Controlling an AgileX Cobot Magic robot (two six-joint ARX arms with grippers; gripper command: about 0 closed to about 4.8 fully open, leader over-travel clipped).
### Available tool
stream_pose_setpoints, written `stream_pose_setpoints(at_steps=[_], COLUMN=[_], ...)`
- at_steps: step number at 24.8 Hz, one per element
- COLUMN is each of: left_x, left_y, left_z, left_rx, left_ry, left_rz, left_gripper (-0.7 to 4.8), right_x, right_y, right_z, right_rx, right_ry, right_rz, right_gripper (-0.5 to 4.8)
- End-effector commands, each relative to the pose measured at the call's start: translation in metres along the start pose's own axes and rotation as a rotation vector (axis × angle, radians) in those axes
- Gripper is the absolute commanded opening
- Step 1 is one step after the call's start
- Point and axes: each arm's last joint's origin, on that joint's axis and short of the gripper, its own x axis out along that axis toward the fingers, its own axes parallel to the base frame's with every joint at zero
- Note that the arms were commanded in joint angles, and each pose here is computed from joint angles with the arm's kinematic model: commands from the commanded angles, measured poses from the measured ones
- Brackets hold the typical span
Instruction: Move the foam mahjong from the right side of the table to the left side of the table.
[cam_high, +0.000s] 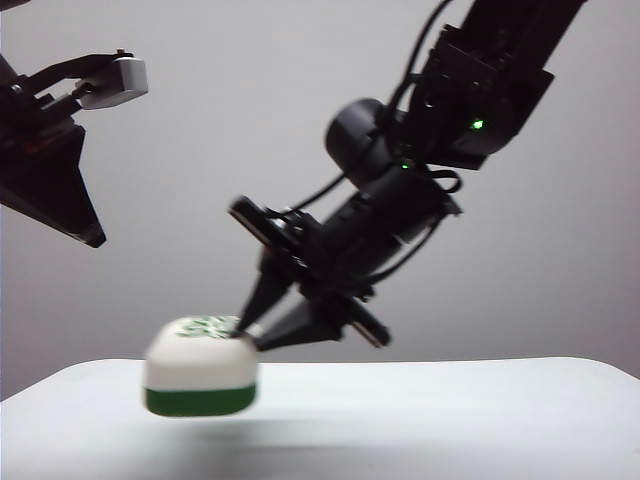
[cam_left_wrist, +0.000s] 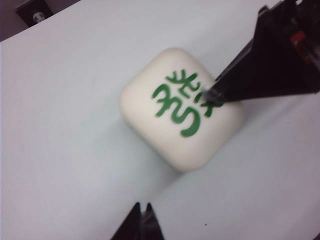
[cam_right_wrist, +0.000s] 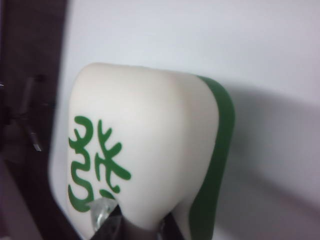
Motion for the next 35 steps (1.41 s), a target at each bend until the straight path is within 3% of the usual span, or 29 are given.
stream_pose_setpoints(at_steps=[1,13,21,25,28,35], left_x=[-0.006,-0.020,-0.027,-0.027,-0.027,-0.028], left_y=[-0.001,-0.003,-0.004,-0.004,-0.004,-0.004], left_z=[0.000,-0.004,-0.003,-0.003,-0.003,-0.003], left_rx=[-0.003,-0.015,-0.014,-0.014,-0.014,-0.014], left_ry=[-0.002,0.035,-0.002,-0.002,-0.002,-0.003], left_rz=[0.016,0.109,0.120,0.120,0.120,0.119], left_gripper=[-0.05,-0.05,-0.05,-0.05,-0.05,-0.05], right_x=[0.011,0.065,0.086,0.086,0.082,0.070], right_y=[0.013,0.046,0.034,0.035,0.034,0.034], right_z=[0.004,0.018,0.001,0.003,0.007,0.015], right_rx=[0.005,-0.023,0.022,0.016,0.019,0.011], right_ry=[-0.027,0.033,0.100,0.089,0.080,0.090], right_rz=[0.040,0.068,0.034,0.047,0.049,0.072], right_gripper=[0.83,0.84,0.85,2.03,3.51,3.92])
